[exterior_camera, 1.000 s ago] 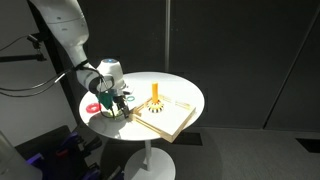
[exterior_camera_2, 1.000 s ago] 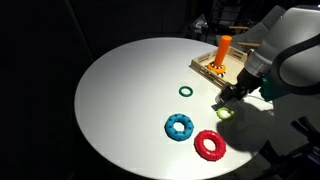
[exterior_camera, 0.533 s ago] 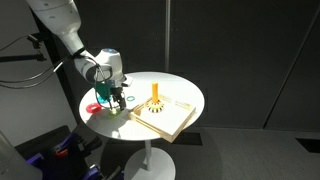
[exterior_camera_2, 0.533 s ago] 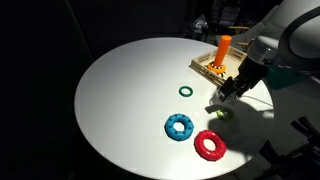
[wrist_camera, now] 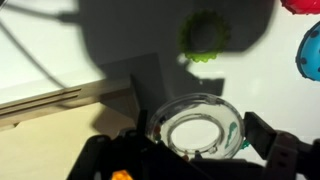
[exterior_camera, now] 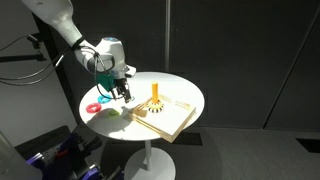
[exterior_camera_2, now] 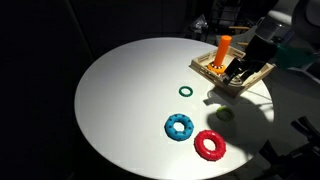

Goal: Put the transparent ring on the stake

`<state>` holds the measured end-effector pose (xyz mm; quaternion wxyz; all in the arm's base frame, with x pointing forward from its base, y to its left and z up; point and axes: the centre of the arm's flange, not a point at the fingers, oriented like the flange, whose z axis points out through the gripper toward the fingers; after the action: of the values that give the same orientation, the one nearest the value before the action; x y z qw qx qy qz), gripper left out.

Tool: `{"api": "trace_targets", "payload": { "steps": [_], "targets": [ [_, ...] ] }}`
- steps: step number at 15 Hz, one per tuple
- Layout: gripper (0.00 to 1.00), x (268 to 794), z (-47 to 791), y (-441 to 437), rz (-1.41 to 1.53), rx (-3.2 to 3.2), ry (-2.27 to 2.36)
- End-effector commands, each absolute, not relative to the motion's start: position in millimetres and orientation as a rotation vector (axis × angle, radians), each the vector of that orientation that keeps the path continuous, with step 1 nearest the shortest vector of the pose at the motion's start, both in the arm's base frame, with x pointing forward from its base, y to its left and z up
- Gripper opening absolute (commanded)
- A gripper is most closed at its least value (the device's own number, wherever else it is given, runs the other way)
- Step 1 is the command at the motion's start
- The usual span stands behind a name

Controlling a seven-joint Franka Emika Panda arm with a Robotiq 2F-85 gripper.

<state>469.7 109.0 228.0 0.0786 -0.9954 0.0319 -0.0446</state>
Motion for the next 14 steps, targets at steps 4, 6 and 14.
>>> {"api": "trace_targets", "payload": {
  "steps": [4,6,14],
  "targets": [
    [0.68,507,259,89,-0.249,-3.03,0.085],
    [0.68,518,267,84,-0.291,-3.027,0.092],
    [0.68,550,300,80,-0.486,-3.016,0.132]
  ]
}}
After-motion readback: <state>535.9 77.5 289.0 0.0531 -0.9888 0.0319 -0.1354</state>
